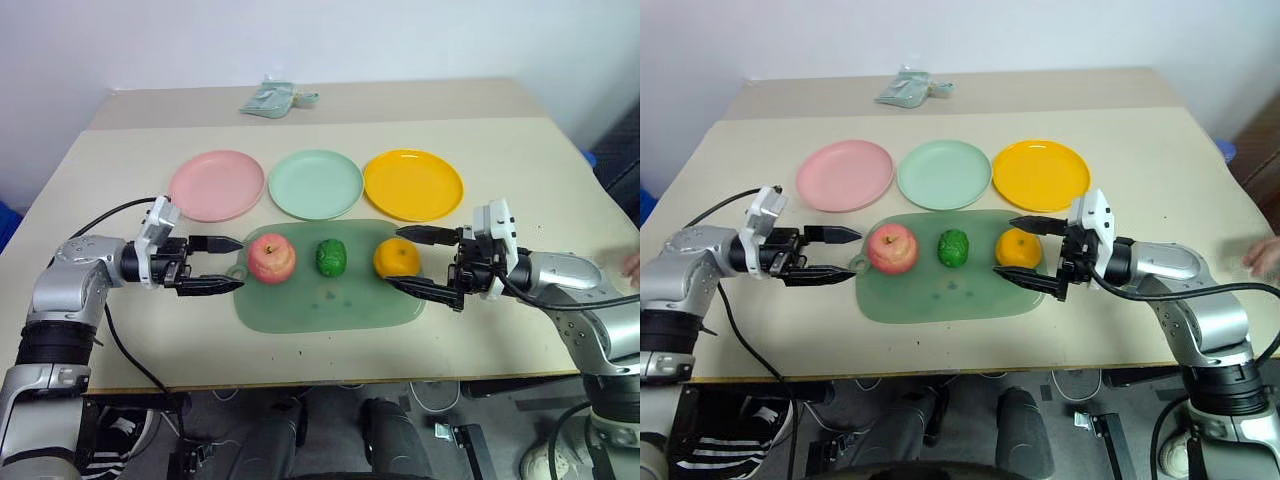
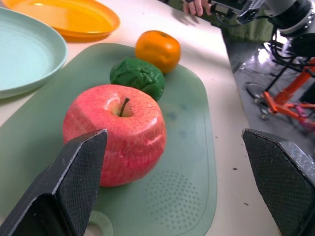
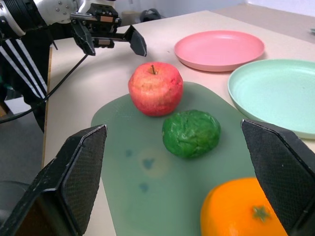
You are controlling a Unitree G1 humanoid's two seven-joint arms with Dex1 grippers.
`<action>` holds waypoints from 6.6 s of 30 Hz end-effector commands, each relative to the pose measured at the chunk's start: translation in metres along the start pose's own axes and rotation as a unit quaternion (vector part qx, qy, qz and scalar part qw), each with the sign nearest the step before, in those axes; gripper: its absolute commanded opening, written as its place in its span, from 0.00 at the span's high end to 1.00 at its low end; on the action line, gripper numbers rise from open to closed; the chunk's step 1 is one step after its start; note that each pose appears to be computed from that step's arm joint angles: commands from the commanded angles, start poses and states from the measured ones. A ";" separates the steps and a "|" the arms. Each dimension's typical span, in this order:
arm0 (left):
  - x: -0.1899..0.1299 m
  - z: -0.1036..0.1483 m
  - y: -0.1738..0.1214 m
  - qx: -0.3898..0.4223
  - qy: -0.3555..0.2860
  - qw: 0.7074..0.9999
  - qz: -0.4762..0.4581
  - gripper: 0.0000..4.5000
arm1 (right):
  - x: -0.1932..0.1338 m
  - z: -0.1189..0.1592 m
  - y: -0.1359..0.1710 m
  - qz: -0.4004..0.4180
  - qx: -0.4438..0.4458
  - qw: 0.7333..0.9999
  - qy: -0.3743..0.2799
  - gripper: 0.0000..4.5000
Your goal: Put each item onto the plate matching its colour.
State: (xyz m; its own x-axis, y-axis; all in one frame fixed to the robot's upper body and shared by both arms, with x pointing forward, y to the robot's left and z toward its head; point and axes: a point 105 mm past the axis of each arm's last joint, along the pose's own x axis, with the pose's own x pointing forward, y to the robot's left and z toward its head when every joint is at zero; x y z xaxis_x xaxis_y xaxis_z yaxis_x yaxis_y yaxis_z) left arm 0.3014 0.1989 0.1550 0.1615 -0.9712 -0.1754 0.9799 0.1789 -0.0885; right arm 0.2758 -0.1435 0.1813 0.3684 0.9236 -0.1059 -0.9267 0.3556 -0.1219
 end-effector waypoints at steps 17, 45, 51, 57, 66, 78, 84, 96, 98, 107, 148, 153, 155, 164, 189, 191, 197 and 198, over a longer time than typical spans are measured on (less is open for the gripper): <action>-0.029 0.049 0.000 0.058 -0.066 0.994 0.062 0.00 | -0.006 0.020 -0.014 -0.030 -0.056 0.997 -0.034 0.01; 0.045 -0.006 0.024 0.214 -0.024 0.974 0.078 0.00 | 0.005 0.025 -0.020 -0.021 -0.060 0.998 -0.029 0.01; 0.049 -0.017 0.031 0.193 -0.010 0.977 0.086 0.18 | 0.005 0.026 -0.020 -0.025 -0.059 0.998 -0.028 0.00; 0.038 0.012 0.046 0.201 -0.074 0.965 0.149 0.25 | 0.003 0.026 -0.020 -0.030 -0.059 0.997 -0.029 0.00; -0.002 0.069 0.120 0.199 -0.156 0.854 0.455 0.25 | 0.010 0.031 -0.025 -0.032 -0.055 0.997 -0.050 0.00; -0.010 0.042 0.148 0.128 -0.130 0.784 0.594 0.25 | 0.020 0.046 -0.046 -0.113 -0.098 0.985 -0.088 0.00; -0.013 0.028 0.151 0.115 -0.095 0.790 0.594 0.05 | 0.019 0.046 -0.045 -0.113 -0.097 0.985 -0.089 0.00; 0.010 0.088 0.108 0.238 -0.188 0.865 0.400 0.01 | 0.020 0.049 -0.045 -0.105 -0.092 0.986 -0.091 0.00; 0.025 0.090 0.087 0.235 -0.209 0.901 0.299 0.01 | 0.019 0.047 -0.047 -0.106 -0.091 0.986 -0.087 0.00; 0.086 0.049 0.030 0.154 -0.138 0.978 0.018 0.01 | 0.001 0.031 -0.032 -0.053 -0.089 0.994 -0.028 0.00; 0.119 0.083 0.132 0.107 -0.175 0.896 0.393 0.39 | 0.010 0.034 -0.038 -0.087 -0.091 0.991 -0.039 0.00; 0.124 0.080 0.136 0.105 -0.152 0.889 0.418 0.05 | 0.009 0.035 -0.038 -0.090 -0.094 0.991 -0.038 0.00; 0.124 0.083 0.135 0.119 -0.153 0.889 0.414 0.01 | 0.007 0.035 -0.038 -0.091 -0.095 0.991 -0.037 0.00; 0.121 0.100 0.069 0.151 -0.237 0.956 0.081 0.01 | 0.006 0.008 -0.032 -0.075 -0.089 0.993 0.029 0.00; 0.072 0.057 0.014 0.122 -0.106 0.987 -0.024 0.00 | 0.019 -0.028 -0.066 -0.135 -0.040 0.985 0.102 0.32; 0.076 0.059 0.025 0.114 -0.113 0.987 0.008 0.00 | 0.023 -0.008 -0.078 -0.166 -0.061 0.982 0.060 0.32; 0.094 0.068 0.043 0.143 -0.142 0.976 0.086 0.00 | 0.034 0.021 -0.129 -0.282 -0.118 0.952 0.029 0.32; 0.097 0.068 0.044 0.143 -0.146 0.975 0.090 0.00 | 0.037 0.020 -0.136 -0.297 -0.129 0.945 0.036 0.32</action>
State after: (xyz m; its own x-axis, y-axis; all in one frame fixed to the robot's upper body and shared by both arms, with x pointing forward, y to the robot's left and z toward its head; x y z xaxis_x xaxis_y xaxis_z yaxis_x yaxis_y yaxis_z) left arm 0.3644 0.1021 0.1869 0.2996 -0.9484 0.1034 0.9385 0.3125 0.1470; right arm 0.4055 -0.1500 0.2069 0.7976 0.6013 -0.0477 -0.5720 0.7290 -0.3759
